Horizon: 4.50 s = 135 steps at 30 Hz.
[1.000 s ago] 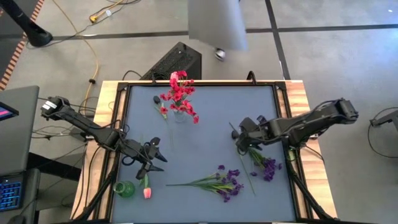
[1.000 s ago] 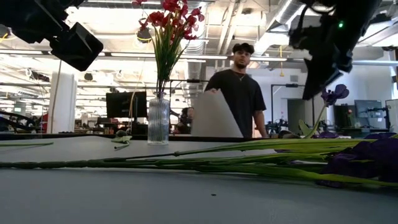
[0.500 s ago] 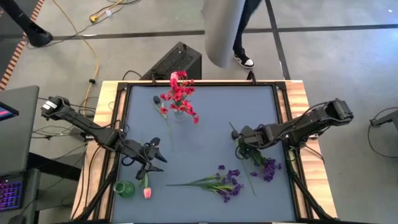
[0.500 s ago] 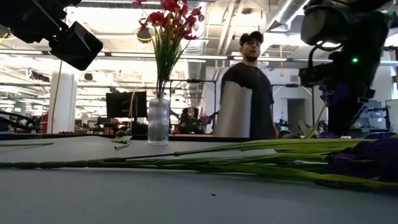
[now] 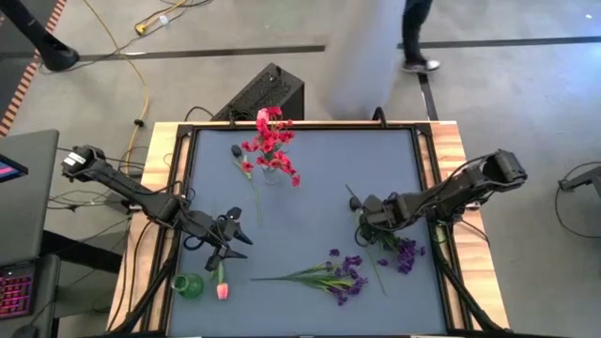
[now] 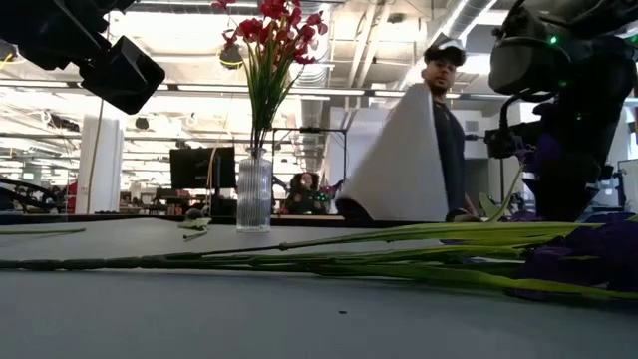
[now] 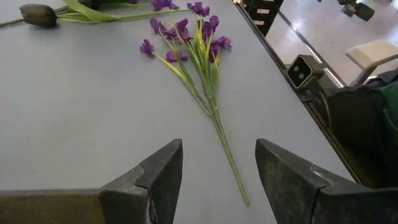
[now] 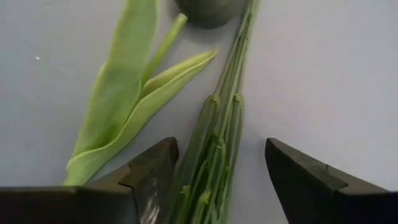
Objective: Sort flowers into vase by color
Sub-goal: Put the top violet flower into the green vase
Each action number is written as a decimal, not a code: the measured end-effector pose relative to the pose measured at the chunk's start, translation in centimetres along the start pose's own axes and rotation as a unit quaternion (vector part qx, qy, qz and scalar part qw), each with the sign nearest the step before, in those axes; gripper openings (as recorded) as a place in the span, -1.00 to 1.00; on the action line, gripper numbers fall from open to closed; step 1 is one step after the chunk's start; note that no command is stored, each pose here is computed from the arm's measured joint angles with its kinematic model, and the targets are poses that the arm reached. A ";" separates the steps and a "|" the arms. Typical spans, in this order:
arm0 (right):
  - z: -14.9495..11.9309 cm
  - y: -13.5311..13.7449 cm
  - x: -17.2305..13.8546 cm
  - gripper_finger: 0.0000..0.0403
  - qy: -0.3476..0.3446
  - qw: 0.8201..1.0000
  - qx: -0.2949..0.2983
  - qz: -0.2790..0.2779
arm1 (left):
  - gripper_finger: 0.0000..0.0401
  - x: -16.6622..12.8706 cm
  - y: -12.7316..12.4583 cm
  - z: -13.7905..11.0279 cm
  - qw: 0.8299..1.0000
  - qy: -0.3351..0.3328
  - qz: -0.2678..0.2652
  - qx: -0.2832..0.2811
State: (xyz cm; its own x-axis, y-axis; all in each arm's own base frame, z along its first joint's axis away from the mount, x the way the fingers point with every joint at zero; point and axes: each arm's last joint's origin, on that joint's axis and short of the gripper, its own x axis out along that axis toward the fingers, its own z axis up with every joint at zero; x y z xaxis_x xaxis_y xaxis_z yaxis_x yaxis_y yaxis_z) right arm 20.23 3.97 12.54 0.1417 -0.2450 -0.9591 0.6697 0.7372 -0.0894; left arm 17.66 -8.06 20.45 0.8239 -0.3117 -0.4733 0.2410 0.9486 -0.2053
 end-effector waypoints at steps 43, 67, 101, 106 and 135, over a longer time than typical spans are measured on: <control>7.5 7.7 -16.7 -0.89 -0.425 0.731 -0.421 -0.328 | -0.05 0.0 -0.2 -0.1 0.980 0.021 -0.035 -0.193; 5.9 20.2 -5.9 -0.86 -0.280 0.409 -0.759 -0.421 | -0.05 1.0 0.7 0.8 0.951 -0.046 0.010 -0.307; 8.6 21.7 -5.7 -0.85 -0.275 0.439 -0.751 -0.408 | -0.05 5.0 5.2 1.2 0.975 -0.072 0.050 -0.203; 8.8 21.9 -6.0 -0.87 -0.293 0.438 -0.748 -0.404 | -0.05 5.0 5.2 1.3 0.976 -0.073 0.047 -0.202; 9.1 22.4 -6.8 -0.70 -0.331 0.422 -0.744 -0.398 | -0.98 5.0 4.9 1.3 0.980 -0.060 0.006 -0.187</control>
State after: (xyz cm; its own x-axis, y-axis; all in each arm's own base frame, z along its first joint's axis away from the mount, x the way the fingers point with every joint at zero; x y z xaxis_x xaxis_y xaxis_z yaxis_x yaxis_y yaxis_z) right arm 40.95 16.43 19.51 0.8060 -0.5477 -0.2247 -0.4327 -0.2861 -0.8549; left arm 23.63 -4.87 18.18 0.8856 -0.2698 -0.3781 0.0436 0.8587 -0.5107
